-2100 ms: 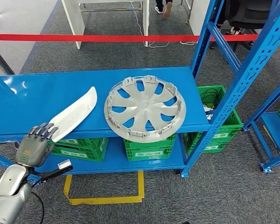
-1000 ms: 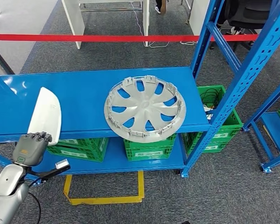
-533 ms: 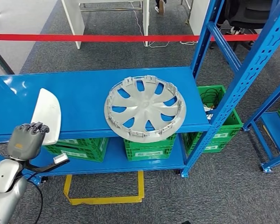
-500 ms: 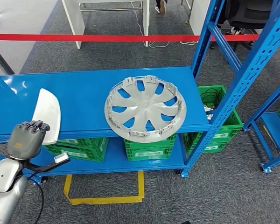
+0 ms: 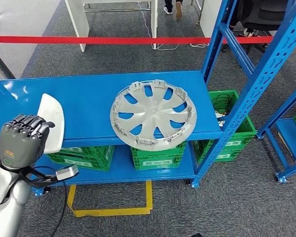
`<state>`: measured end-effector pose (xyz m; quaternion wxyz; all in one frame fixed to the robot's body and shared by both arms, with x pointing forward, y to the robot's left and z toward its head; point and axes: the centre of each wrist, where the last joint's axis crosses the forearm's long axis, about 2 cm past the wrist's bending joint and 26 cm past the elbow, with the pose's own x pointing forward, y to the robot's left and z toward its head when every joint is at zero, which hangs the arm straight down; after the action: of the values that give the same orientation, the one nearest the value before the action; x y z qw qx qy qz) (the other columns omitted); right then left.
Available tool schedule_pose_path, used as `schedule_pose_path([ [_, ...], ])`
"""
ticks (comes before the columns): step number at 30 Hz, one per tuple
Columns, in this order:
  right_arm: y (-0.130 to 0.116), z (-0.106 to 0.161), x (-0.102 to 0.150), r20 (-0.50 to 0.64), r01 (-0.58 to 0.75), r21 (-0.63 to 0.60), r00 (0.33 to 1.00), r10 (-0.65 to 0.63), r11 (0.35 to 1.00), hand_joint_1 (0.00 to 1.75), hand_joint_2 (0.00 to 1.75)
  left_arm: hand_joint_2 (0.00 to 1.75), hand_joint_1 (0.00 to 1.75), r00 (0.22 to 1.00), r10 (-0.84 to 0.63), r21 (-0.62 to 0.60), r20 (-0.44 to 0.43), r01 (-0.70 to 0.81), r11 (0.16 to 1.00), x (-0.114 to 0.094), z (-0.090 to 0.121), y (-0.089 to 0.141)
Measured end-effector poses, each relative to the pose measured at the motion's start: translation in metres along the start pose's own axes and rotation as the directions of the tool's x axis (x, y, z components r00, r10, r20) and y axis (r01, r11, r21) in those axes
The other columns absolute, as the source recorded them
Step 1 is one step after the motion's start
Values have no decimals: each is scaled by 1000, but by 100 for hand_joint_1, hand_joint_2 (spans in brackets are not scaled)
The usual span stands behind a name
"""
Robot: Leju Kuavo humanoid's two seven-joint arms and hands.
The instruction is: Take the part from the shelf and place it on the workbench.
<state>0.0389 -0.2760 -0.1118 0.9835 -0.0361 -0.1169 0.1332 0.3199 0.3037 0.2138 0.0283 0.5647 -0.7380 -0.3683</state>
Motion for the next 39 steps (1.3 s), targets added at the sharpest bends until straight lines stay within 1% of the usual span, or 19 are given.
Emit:
schedule_pose_path([
  [3, 1, 0, 0, 1, 3, -1, 1000, -3, 1000, 0, 0, 175, 175, 1000, -2, 74, 0, 2, 997, 2, -9, 12],
  [7, 1, 0, 1, 2, 3, -2, 1000, -3, 1000, 0, 0, 175, 175, 1000, -11, 115, -25, 14, 993, 2, -13, 21],
  [13, 1, 0, 1, 3, -4, -3, 1000, 4, 1000, 0, 0, 175, 175, 998, 18, 124, -61, -10, 992, 4, -8, 20],
  [16, 1, 0, 1, 3, -2, -5, 1000, 2, 1000, 0, 0, 175, 175, 994, 49, 127, -98, -36, 991, 6, -3, 16],
  [24, 3, 0, 1, -1, 5, -5, 1000, -5, 1000, 0, 0, 175, 175, 965, 131, 87, -227, -114, 990, 19, 17, 4],
  [29, 3, 0, 1, -5, 12, -5, 1000, -13, 1000, 0, 0, 175, 175, 942, 177, 72, -284, -163, 984, 22, 28, -2],
  [32, 3, 0, 1, -5, 17, -6, 1000, -17, 1000, 0, 0, 175, 175, 929, 179, 37, -323, -177, 984, 27, 34, -6],
  [35, 3, 0, 1, -5, 20, -6, 1000, -20, 1000, 0, 0, 175, 175, 921, 186, 12, -343, -193, 981, 33, 39, -8],
  [39, 3, 0, 1, -6, 21, -7, 1000, -21, 1000, 0, 0, 175, 175, 918, 195, -6, -346, -210, 978, 37, 43, -11],
])
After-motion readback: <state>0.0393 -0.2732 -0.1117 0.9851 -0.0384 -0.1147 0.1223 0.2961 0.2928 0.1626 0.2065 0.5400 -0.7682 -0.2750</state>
